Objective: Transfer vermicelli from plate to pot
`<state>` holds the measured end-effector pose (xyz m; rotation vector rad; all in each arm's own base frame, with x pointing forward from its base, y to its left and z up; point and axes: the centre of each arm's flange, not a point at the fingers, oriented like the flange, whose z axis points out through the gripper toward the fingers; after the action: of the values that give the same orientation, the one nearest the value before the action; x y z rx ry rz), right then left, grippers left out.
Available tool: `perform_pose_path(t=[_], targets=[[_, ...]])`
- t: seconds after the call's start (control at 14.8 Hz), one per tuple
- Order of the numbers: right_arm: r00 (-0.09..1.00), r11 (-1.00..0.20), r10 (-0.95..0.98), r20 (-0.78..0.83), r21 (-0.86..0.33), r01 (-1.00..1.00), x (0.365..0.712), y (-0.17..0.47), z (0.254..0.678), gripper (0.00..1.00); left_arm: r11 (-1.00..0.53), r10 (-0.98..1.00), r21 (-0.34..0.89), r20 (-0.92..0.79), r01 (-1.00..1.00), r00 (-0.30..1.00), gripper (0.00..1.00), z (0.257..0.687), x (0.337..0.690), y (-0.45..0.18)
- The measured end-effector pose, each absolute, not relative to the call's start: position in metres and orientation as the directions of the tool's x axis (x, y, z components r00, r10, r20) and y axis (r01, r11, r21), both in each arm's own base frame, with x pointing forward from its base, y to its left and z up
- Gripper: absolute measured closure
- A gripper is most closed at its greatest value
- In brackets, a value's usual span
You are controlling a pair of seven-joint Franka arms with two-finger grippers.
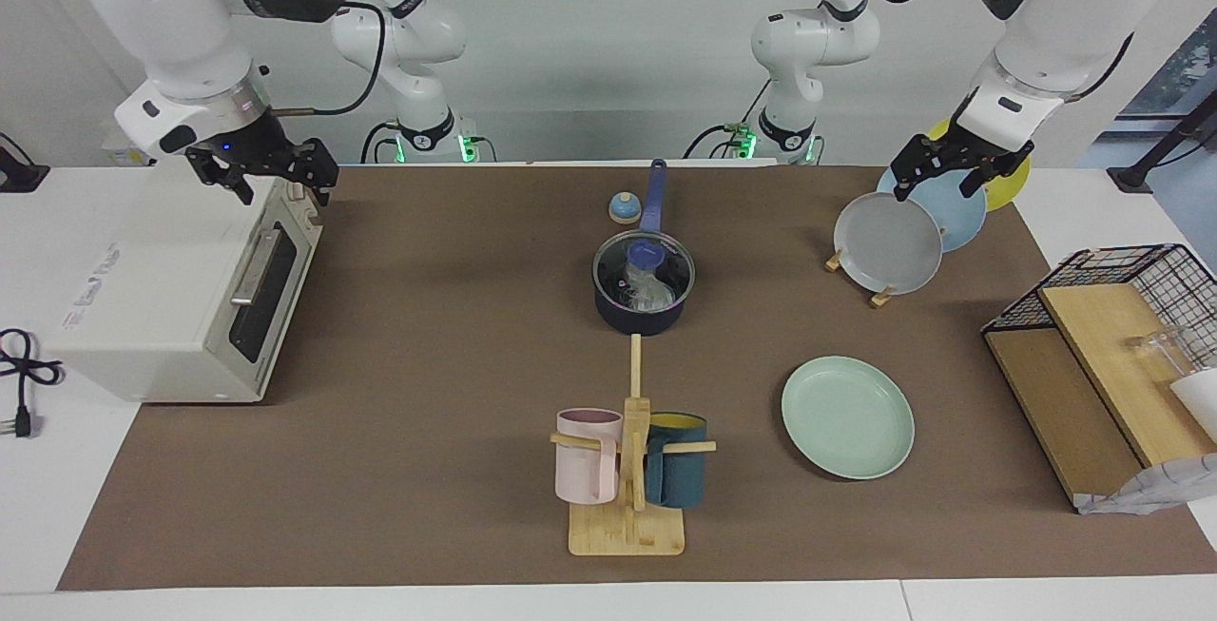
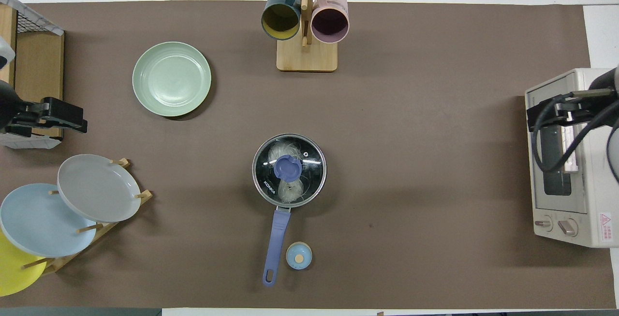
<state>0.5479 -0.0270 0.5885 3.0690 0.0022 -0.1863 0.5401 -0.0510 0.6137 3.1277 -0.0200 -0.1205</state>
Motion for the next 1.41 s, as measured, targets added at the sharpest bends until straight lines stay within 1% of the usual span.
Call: perform_pose_path(t=[0.34,0.67,1.41], targets=[[0.993,-0.997,0.034,-0.114,0.067,0.041,0.549,-0.008,0.584,0.00,-1.000,-0.013,0.012,-0.077,-0.012,0.997,0.00,0.614,0.540,-0.051],[0.993,-0.998,0.011,-0.115,0.067,0.019,0.549,-0.020,0.584,0.00,-1.000,-0.013,0.012,-0.077,-0.012,0.997,0.00,0.614,0.540,-0.051],[0.995,-0.998,0.012,-0.103,0.058,0.018,0.546,-0.019,0.591,0.00,-1.000,-0.013,0.012,-0.077,-0.012,0.997,0.00,0.614,0.540,-0.051]])
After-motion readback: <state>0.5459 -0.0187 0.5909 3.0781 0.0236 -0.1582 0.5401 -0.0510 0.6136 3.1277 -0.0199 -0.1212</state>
